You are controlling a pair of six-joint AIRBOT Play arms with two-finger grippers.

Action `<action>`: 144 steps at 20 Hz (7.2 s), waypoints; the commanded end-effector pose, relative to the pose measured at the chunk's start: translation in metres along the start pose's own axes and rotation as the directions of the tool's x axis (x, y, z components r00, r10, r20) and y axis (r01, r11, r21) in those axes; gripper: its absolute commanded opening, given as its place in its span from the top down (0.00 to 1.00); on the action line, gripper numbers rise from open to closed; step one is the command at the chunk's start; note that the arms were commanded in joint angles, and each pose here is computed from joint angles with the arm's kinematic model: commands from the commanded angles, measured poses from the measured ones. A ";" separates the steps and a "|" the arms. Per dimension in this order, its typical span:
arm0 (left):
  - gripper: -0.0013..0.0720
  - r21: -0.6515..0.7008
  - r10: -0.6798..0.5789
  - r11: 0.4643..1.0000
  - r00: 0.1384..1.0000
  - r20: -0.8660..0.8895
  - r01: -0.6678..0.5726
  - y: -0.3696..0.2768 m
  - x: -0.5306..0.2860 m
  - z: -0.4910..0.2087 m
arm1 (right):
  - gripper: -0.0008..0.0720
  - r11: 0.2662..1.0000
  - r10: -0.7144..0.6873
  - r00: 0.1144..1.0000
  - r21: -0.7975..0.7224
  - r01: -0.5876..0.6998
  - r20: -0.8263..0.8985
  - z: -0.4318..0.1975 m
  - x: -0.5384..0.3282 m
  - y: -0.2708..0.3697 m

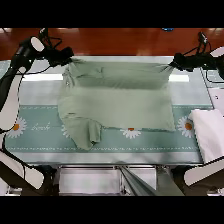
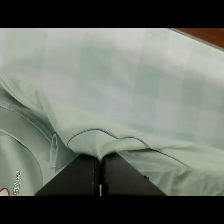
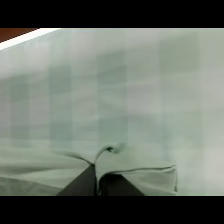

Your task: Fold the shirts.

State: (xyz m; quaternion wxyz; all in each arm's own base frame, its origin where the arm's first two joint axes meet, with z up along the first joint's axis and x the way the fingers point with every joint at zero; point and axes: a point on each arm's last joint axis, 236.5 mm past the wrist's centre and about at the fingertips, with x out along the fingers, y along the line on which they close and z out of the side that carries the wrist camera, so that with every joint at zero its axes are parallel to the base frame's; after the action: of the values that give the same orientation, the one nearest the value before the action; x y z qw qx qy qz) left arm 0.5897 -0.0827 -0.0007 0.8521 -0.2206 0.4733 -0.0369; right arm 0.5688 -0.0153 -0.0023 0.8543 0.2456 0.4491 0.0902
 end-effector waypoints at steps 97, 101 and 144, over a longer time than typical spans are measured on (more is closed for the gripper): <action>0.96 -0.282 -0.389 0.906 0.885 -0.257 0.317 0.050 -0.061 -0.093 | 0.96 0.960 0.147 0.984 0.253 -0.118 -0.097 -0.100 -0.056 -0.013; 0.96 -0.302 -0.395 0.899 0.886 -0.242 0.318 0.052 -0.031 -0.060 | 0.96 0.958 0.152 0.983 0.260 -0.122 -0.101 -0.076 -0.020 -0.014; 0.28 0.089 -0.156 0.983 0.986 -0.058 0.161 0.043 -0.142 -0.120 | 0.41 0.895 0.219 0.953 0.432 -0.112 -0.208 -0.097 0.046 -0.049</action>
State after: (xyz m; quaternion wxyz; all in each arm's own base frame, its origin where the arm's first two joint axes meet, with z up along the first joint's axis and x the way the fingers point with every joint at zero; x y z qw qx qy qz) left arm 0.4116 -0.0383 0.0363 0.8402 -0.2116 0.4831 -0.1263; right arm 0.5031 -0.0258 -0.0941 0.7170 0.4460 0.5280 0.0908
